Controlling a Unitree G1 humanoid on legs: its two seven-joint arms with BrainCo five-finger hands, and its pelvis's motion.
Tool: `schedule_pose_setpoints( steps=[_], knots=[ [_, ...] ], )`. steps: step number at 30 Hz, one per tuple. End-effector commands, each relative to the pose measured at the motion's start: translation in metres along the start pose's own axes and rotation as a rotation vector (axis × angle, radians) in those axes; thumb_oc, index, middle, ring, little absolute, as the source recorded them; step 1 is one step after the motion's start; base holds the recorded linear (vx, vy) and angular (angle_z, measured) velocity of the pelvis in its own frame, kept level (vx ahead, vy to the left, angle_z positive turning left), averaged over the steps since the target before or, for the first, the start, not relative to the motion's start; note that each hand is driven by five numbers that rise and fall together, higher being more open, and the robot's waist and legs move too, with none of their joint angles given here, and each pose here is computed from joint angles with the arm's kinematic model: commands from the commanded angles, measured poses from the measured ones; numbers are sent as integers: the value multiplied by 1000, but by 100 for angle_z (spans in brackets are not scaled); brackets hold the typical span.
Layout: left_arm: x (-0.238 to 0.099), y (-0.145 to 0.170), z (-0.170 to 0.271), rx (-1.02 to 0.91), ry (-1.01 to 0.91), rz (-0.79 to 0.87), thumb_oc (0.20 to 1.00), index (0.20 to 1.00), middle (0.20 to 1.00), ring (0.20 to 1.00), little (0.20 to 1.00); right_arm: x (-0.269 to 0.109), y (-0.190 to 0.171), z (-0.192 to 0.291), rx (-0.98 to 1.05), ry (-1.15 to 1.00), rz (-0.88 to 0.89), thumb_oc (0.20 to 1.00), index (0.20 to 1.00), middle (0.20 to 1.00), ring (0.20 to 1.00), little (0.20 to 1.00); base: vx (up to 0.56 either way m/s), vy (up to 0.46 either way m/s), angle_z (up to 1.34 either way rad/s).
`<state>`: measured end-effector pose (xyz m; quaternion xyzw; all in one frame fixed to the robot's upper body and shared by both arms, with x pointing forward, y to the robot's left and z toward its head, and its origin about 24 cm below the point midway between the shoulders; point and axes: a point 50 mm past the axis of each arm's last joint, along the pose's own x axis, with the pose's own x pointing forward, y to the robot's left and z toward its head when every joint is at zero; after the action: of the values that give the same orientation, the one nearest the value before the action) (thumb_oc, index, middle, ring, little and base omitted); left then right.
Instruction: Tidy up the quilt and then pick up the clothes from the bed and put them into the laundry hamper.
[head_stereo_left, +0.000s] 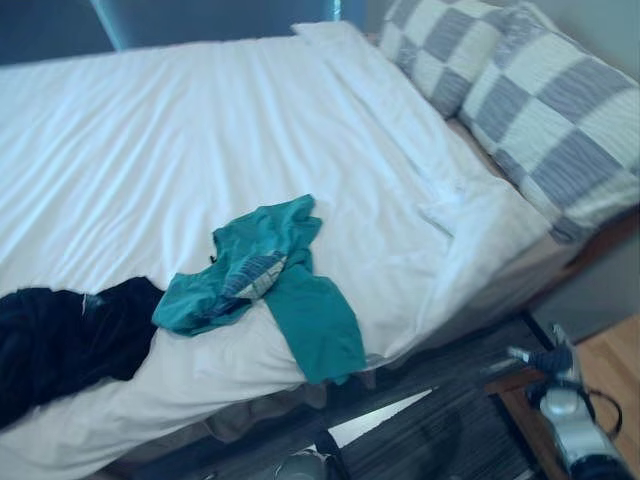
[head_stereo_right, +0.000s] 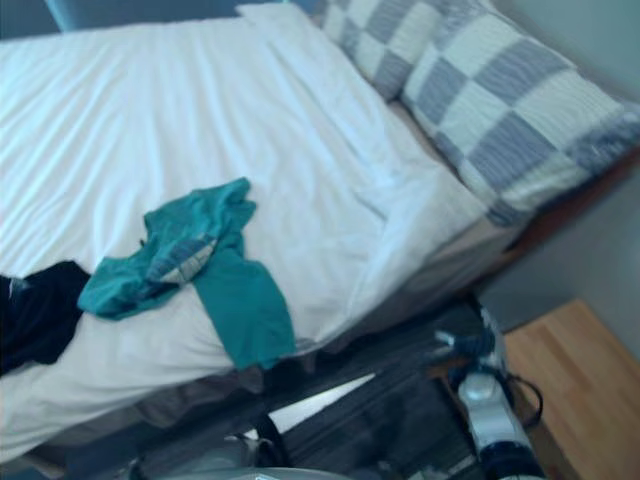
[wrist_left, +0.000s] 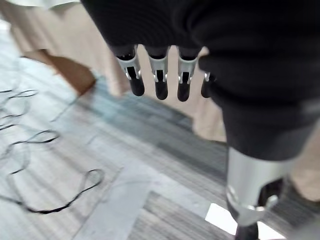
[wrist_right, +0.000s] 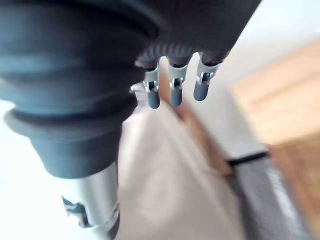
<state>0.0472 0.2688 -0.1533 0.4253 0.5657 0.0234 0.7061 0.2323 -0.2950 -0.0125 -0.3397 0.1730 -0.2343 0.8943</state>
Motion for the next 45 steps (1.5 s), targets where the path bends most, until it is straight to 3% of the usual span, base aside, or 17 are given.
schedule_pose_setpoints(
  steps=[1, 5, 12, 17, 23, 24, 25, 26, 27, 34, 35, 36, 39, 45],
  knots=[
    [9, 27, 46, -12, -137, 88, 1000, 1000, 1000, 1000, 1000, 28, -42, 37, -44, -136, -203, 1000, 1000, 1000, 1000, 1000, 96, -360, 104],
    [13, 38, 49, 46, -162, 103, 1000, 1000, 1000, 1000, 1000, 40, -95, 50, -122, -176, -394, 1000, 1000, 1000, 1000, 1000, 178, -375, 138],
    [12, 39, 46, -40, -169, 120, 1000, 1000, 1000, 1000, 1000, 61, -130, 97, -274, -286, -470, 1000, 1000, 1000, 1000, 1000, 117, -320, 80],
    [8, 33, 64, -45, -227, 126, 1000, 1000, 1000, 1000, 1000, 74, -135, 150, -302, -376, -530, 1000, 1000, 1000, 1000, 1000, -79, -195, 1],
    [3, 22, 87, -46, -273, 97, 1000, 1000, 1000, 1000, 1000, 71, -134, 138, -283, -322, -553, 1000, 1000, 1000, 1000, 1000, -77, -30, -24],
    [3, 22, 87, -46, -273, 97, 1000, 1000, 1000, 1000, 1000, 71, -134, 138, -283, -322, -553, 837, 837, 837, 837, 837, -11, 32, -9],
    [2, 18, 86, -31, -266, 84, 1000, 1000, 1000, 1000, 1000, 67, -125, 115, -294, -276, -509, 426, 426, 426, 426, 426, -25, 33, -15],
    [3, 18, 87, -22, -266, 79, 1000, 1000, 1000, 1000, 1000, 64, -123, 102, -295, -249, -497, 222, 222, 222, 222, 222, -43, 59, -16],
    [3, 19, 86, -7, -262, 77, 1000, 1000, 1000, 1000, 1000, 59, -119, 90, -307, -231, -478, 200, 200, 200, 200, 200, -48, 61, -12],
    [6, 22, 83, 18, -242, 68, 1000, 1000, 1000, 1000, 1000, 22, -102, 27, -304, -121, -399, 200, 200, 200, 200, 200, -36, 92, -9],
    [7, 25, 82, 19, -237, 70, 1000, 1000, 1000, 1000, 1000, 14, -105, 14, -309, -93, -403, 542, 542, 542, 542, 542, -11, 127, -4],
    [7, 25, 81, 21, -237, 69, 1000, 1000, 1000, 1000, 1000, 14, -105, 14, -310, -91, -402, 1000, 1000, 1000, 1000, 1000, -7, 134, -17],
    [7, 26, 78, 5, -225, 74, 1000, 1000, 1000, 1000, 1000, -1, -116, -2, -327, -55, -451, 1000, 1000, 1000, 1000, 1000, 12, 133, -28],
    [5, 18, 74, -24, -209, 56, 1000, 1000, 1000, 1000, 1000, -37, -147, -26, -288, 50, -718, 1000, 1000, 1000, 1000, 1000, -1, 132, -23]
  ],
)
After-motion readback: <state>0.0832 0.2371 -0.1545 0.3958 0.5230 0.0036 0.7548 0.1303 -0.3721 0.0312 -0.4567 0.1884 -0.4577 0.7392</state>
